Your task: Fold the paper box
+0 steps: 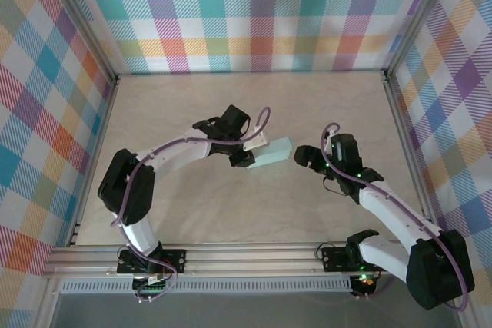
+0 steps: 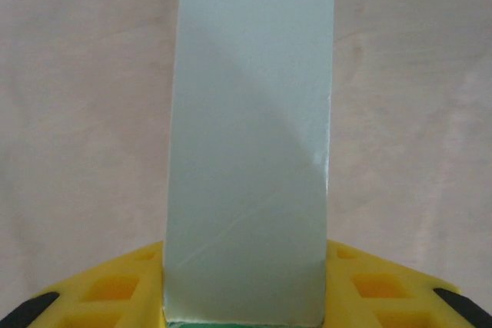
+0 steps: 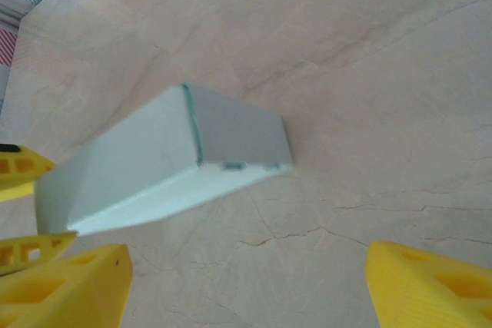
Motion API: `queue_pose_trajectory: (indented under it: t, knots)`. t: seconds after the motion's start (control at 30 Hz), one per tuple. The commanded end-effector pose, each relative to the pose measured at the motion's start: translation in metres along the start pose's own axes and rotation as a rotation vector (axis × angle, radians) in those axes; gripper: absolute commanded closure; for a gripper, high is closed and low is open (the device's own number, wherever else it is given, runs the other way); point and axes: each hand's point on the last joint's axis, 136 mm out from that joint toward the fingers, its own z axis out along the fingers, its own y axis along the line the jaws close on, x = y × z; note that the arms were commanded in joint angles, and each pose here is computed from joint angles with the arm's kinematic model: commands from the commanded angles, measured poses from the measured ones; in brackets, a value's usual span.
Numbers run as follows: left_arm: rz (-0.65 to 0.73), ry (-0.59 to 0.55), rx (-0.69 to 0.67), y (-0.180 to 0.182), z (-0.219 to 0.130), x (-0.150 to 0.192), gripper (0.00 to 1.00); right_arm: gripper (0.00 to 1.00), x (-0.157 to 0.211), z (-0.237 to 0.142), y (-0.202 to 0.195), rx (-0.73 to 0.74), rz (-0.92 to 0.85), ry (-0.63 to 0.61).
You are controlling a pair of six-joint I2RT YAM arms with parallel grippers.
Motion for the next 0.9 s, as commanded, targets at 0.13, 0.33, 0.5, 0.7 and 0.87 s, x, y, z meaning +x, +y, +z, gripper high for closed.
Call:
queue_pose_trajectory:
  t: [0.13,0.33,0.5,0.7,0.87]
  knots:
    - [0.119,-0.017,-0.463,0.06,-0.02,-0.008,0.64,0.21,-0.004,0.006,-0.001,-0.002,0.004,-0.011]
    - [0.177,-0.007,-0.611,0.072,-0.013,-0.001,0.64,0.21,-0.003,0.012,-0.001,-0.005,0.01,0.001]
    - [0.197,0.04,-0.61,0.067,0.002,0.009,0.62,0.21,-0.004,0.014,-0.001,-0.003,0.009,0.004]
    - [0.179,0.046,-0.591,0.067,0.004,0.013,0.37,0.21,-0.005,0.014,0.0,-0.002,0.004,0.006]
    - [0.164,0.06,-0.58,0.068,0.006,0.018,0.28,0.21,-0.005,0.014,-0.001,-0.002,0.007,0.004]
